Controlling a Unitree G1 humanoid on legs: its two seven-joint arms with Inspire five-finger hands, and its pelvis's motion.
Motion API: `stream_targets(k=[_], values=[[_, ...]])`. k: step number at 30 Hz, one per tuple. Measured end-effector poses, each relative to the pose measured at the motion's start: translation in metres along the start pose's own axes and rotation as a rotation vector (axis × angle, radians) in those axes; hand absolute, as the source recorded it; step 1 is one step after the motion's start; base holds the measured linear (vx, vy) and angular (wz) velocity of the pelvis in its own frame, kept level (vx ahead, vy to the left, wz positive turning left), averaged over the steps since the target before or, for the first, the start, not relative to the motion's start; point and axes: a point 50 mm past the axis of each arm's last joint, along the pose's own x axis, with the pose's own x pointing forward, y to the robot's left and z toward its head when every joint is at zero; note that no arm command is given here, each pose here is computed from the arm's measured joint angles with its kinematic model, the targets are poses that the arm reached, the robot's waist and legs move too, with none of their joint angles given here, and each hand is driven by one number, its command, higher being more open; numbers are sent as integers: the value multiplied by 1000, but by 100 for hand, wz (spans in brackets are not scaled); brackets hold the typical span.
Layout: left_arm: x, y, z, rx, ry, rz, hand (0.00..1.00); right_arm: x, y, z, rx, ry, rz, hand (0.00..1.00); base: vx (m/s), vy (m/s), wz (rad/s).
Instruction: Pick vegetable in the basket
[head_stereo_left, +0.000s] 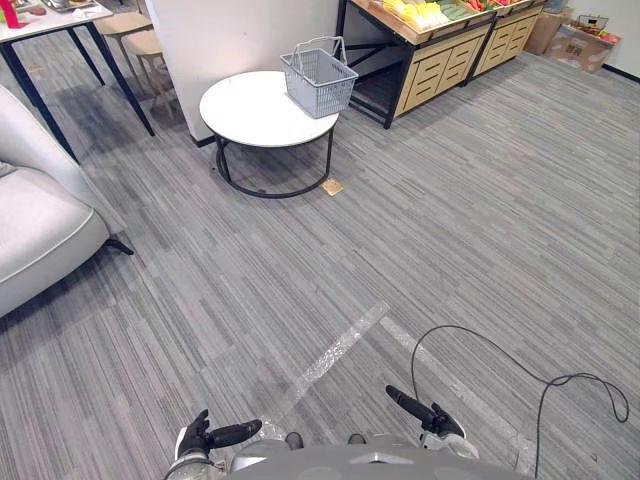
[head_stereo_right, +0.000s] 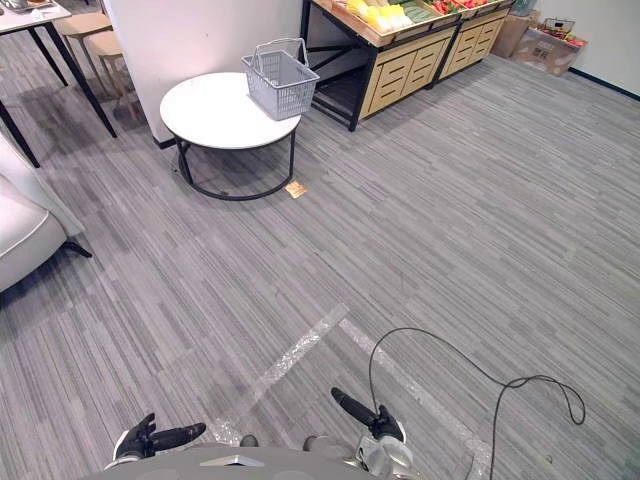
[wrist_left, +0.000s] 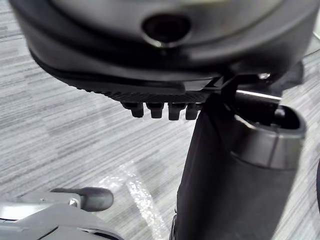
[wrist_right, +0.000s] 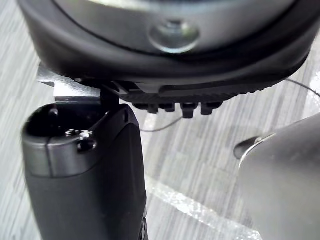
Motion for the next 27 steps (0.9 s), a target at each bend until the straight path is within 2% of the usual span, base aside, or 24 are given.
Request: stream_targets(k=[8, 16, 19, 27], values=[[0, -1, -1, -38, 2, -1, 100, -1, -12, 6, 155, -48, -38, 100, 67, 44, 15], [-3, -6, -8, -88, 30, -2, 100, -2, -18, 13, 211, -79, -53, 100, 296, -28, 13], [-2, -5, -6, -105, 24, 5, 100, -4, -25, 2, 208, -54, -73, 100, 519, -204, 11], [2, -43, 27, -256, -53, -71, 100, -4, -30, 1, 235, -47, -90, 100, 452, -272, 29]])
